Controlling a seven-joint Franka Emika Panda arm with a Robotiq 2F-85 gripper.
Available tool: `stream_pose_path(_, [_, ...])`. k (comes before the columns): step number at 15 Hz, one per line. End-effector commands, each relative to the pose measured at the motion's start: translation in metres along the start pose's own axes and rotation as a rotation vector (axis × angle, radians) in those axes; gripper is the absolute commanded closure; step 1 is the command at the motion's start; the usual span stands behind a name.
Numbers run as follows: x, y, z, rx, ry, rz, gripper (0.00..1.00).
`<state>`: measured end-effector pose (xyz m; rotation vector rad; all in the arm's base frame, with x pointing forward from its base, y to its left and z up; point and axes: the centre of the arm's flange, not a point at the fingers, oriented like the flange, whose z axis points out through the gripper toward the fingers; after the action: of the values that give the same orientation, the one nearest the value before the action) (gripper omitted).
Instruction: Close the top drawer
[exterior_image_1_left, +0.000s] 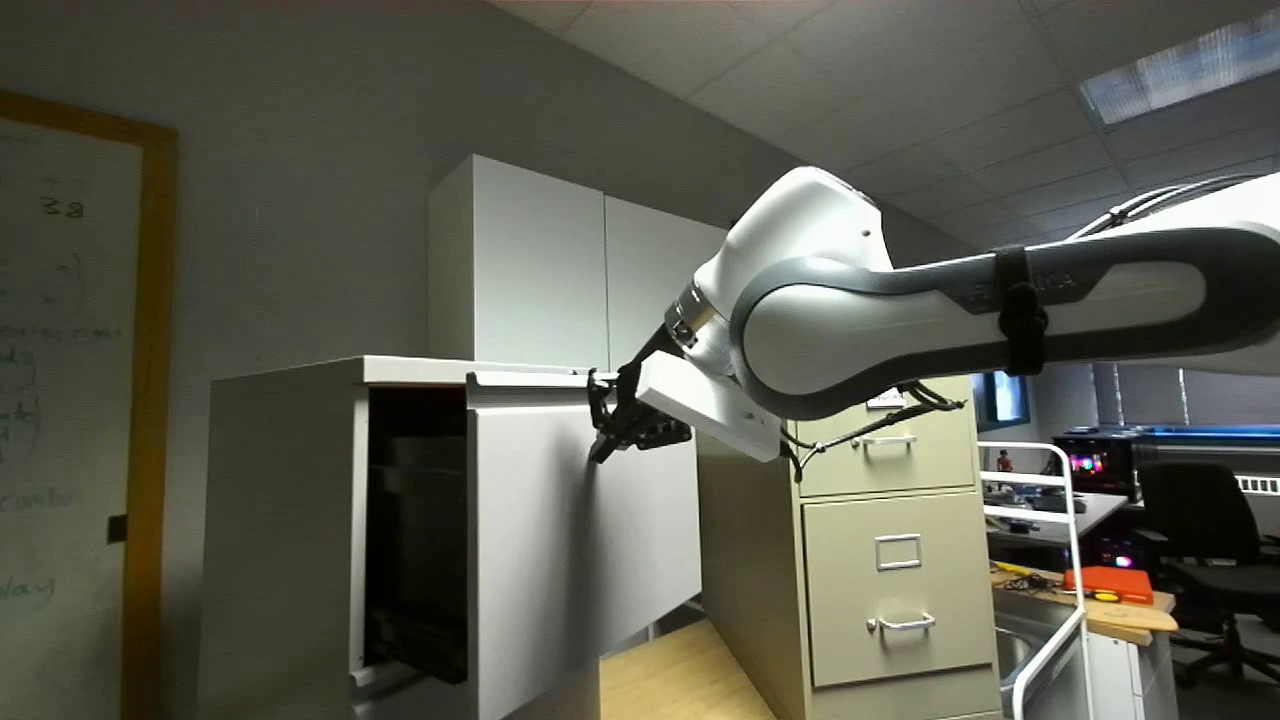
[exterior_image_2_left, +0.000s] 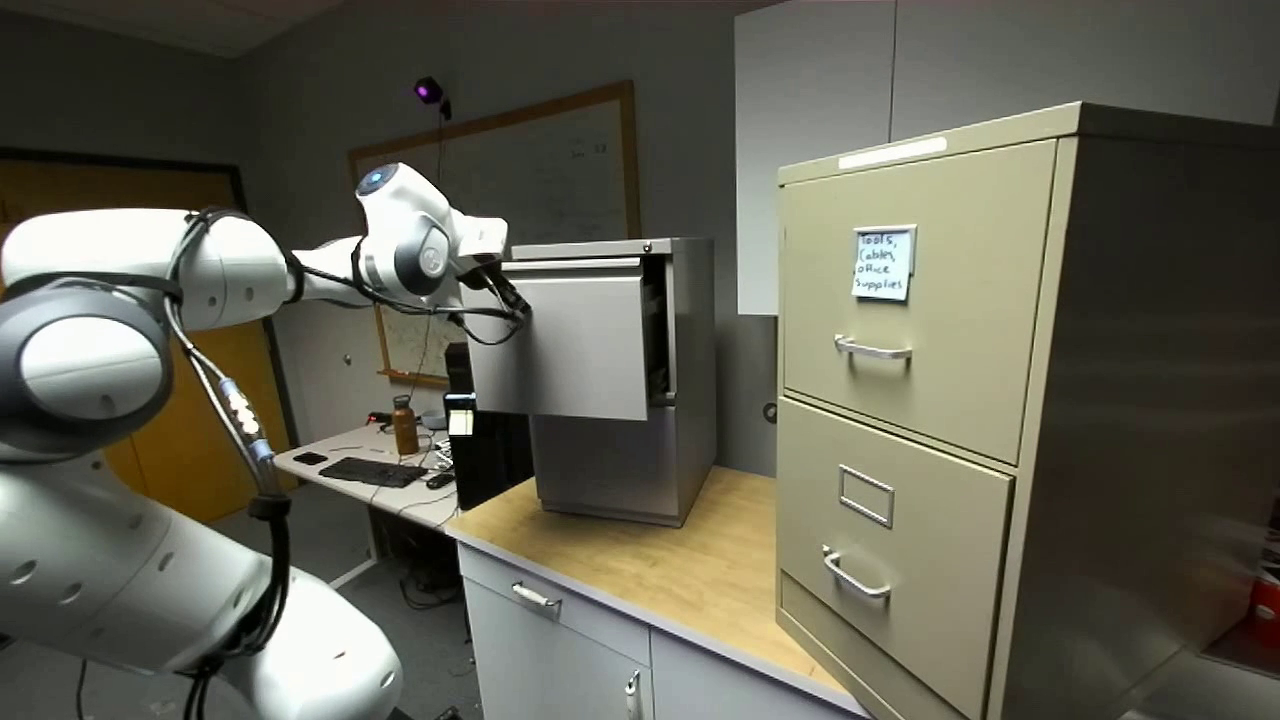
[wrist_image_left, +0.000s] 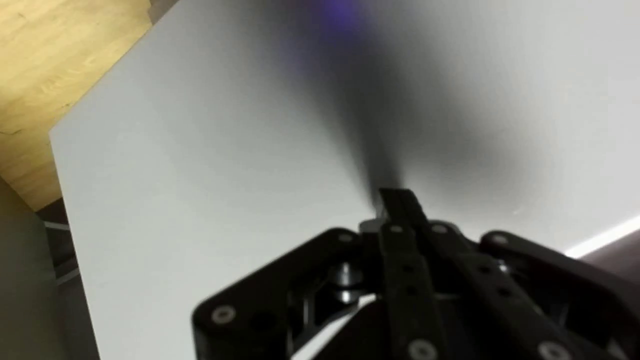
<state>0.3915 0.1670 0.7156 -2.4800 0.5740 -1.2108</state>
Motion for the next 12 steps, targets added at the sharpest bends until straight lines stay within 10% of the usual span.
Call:
stream_pose_path(1, [0.011, -0.027, 0.034, 0.033, 0.041, 0.015, 1.0])
stream_pose_path(12, [0.03, -0.117, 0.125, 0.081, -0.01, 0.026, 1.0])
